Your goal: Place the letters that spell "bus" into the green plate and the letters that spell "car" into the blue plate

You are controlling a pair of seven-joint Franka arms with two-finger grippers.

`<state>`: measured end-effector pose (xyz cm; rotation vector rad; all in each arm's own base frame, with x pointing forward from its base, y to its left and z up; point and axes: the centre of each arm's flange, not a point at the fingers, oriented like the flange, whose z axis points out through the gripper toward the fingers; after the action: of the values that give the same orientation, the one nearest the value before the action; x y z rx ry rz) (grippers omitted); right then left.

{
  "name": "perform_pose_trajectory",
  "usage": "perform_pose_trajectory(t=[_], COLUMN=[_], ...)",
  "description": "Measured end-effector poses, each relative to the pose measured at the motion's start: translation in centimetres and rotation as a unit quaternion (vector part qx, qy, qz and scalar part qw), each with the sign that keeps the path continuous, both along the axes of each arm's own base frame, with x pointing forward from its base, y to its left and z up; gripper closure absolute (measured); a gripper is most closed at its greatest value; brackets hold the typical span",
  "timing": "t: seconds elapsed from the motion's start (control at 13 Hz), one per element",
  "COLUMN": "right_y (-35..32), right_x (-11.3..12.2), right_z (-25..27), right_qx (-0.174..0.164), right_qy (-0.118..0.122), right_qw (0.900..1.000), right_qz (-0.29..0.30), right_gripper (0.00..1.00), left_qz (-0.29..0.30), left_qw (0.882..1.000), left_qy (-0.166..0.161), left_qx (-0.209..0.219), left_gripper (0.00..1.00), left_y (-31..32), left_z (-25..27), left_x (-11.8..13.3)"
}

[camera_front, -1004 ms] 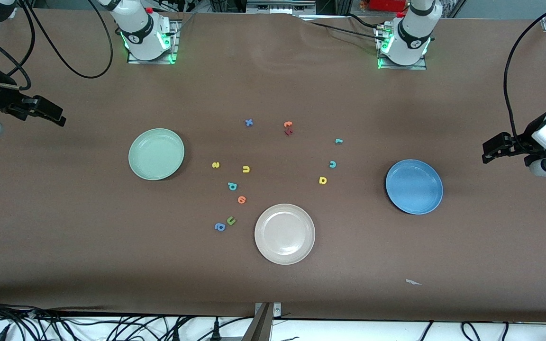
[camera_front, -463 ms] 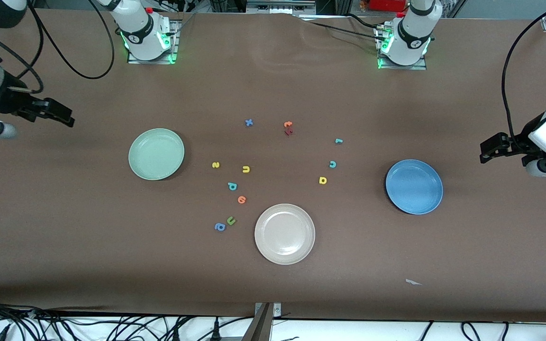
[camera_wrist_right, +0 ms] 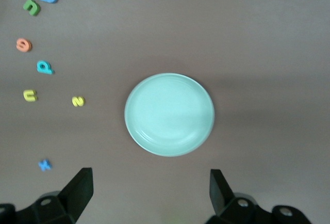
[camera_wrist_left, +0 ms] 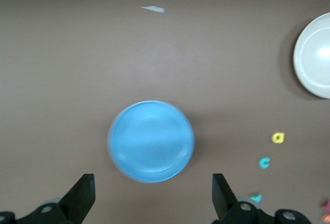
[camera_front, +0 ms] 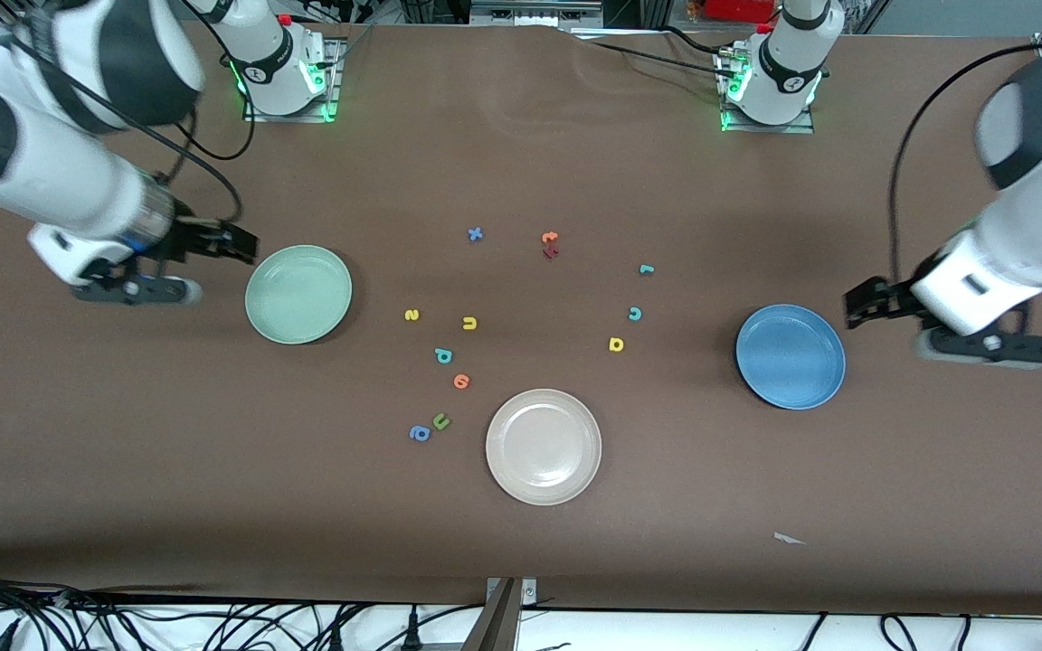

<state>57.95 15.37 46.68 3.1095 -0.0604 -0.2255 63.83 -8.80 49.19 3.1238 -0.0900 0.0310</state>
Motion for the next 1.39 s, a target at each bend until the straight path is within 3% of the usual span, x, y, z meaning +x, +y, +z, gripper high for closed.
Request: perform_pose_trajectory(t=[0.23,0.46,0.69,0.85,1.39], right_y=[6.1,8.4,9.2,10.6,12.9], right_x=[-0.5,-2.8,-4.7,-5.4,-5.7], right_z=[-7.5,-14.5,-19.0,-21.4,-27.2], right_qx=[0.004,0.016,0.025,0.033,0.058], right_qy=[-0.022,-0.038,-0.043,-0.045,-0.075], right_qw=[1.0,0.999,0.998,0.997,0.994], right_qz=[0.009,0.028,0.039,0.049,0.06], right_gripper=[0.0,0.0,0.14,0.36,0.38], left_qz=[0.024,0.033,0.026,0.02,0.011], left_qw=[0.999,0.999,0.999,0.999,0.999], left_qy=[0.014,0.016,0.024,0.037,0.047], left_qx=[-0.026,-0.029,-0.014,-0.012,-0.018], left_gripper=[0.0,0.0,0.0,0.0,0.0], left_y=[-7.6,-16.6,-23.9,-25.3,-25.1], left_z=[-7.3,-14.7,-21.5,-24.3,-30.0], left_x=[0.7,-0.2,-2.8,-3.6,-5.1])
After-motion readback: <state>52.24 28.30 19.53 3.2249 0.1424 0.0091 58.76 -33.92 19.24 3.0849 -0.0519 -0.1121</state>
